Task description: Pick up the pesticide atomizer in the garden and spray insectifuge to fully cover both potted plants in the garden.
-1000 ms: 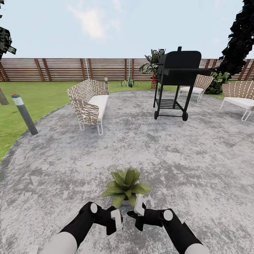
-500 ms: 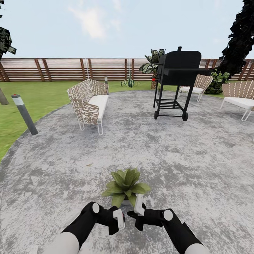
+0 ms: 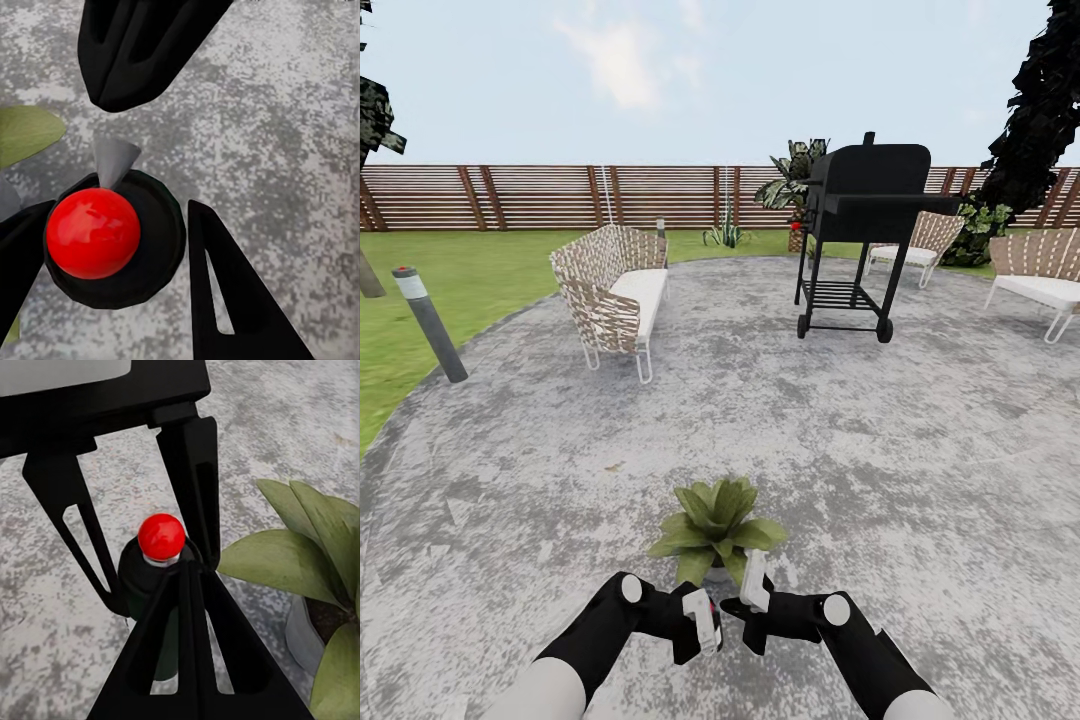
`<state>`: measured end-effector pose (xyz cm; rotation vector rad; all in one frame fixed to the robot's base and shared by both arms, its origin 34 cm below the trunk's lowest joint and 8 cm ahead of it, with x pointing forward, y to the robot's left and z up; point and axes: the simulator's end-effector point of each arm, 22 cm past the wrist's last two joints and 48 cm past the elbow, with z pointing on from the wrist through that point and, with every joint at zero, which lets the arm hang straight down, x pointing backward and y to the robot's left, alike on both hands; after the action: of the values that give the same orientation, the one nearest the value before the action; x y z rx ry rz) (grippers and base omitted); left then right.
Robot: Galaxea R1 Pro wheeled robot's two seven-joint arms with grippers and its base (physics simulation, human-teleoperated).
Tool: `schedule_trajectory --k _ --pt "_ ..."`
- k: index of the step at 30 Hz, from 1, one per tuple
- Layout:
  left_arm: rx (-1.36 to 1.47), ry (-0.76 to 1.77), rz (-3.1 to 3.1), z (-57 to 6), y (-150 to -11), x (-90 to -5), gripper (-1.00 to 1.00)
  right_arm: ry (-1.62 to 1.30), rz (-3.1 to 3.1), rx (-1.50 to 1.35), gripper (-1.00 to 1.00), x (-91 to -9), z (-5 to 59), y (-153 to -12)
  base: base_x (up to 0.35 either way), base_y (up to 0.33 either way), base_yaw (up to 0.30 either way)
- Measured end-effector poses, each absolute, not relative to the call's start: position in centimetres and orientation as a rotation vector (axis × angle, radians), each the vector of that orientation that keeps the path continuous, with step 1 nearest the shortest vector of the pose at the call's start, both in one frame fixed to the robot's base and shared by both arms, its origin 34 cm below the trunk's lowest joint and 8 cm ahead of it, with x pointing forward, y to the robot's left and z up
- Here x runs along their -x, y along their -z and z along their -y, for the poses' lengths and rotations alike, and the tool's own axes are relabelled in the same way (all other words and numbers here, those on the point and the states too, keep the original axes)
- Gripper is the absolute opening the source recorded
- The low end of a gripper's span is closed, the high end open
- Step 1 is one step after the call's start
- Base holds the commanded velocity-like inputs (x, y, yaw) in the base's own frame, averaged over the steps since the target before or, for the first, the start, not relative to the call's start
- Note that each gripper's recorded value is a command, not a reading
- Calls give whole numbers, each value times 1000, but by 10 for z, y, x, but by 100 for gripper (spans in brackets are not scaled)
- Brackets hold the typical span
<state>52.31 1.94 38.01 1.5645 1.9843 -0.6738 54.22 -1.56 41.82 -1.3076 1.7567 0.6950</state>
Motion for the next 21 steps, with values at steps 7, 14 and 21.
schedule_trajectory --k 7,14,21 --pt "-1570 689 -1980 -18 -379 -519 -100 -694 -1757 1308 -100 -542 16 -418 0 0 0" --pt "-1569 691 -1977 -16 -380 -520 -100 -694 -1757 1308 -100 -542 16 -418 0 0 0" --pt "-1510 731 -1968 -8 -388 -522 -100 -693 -1757 1308 -100 -542 16 -418 0 0 0"
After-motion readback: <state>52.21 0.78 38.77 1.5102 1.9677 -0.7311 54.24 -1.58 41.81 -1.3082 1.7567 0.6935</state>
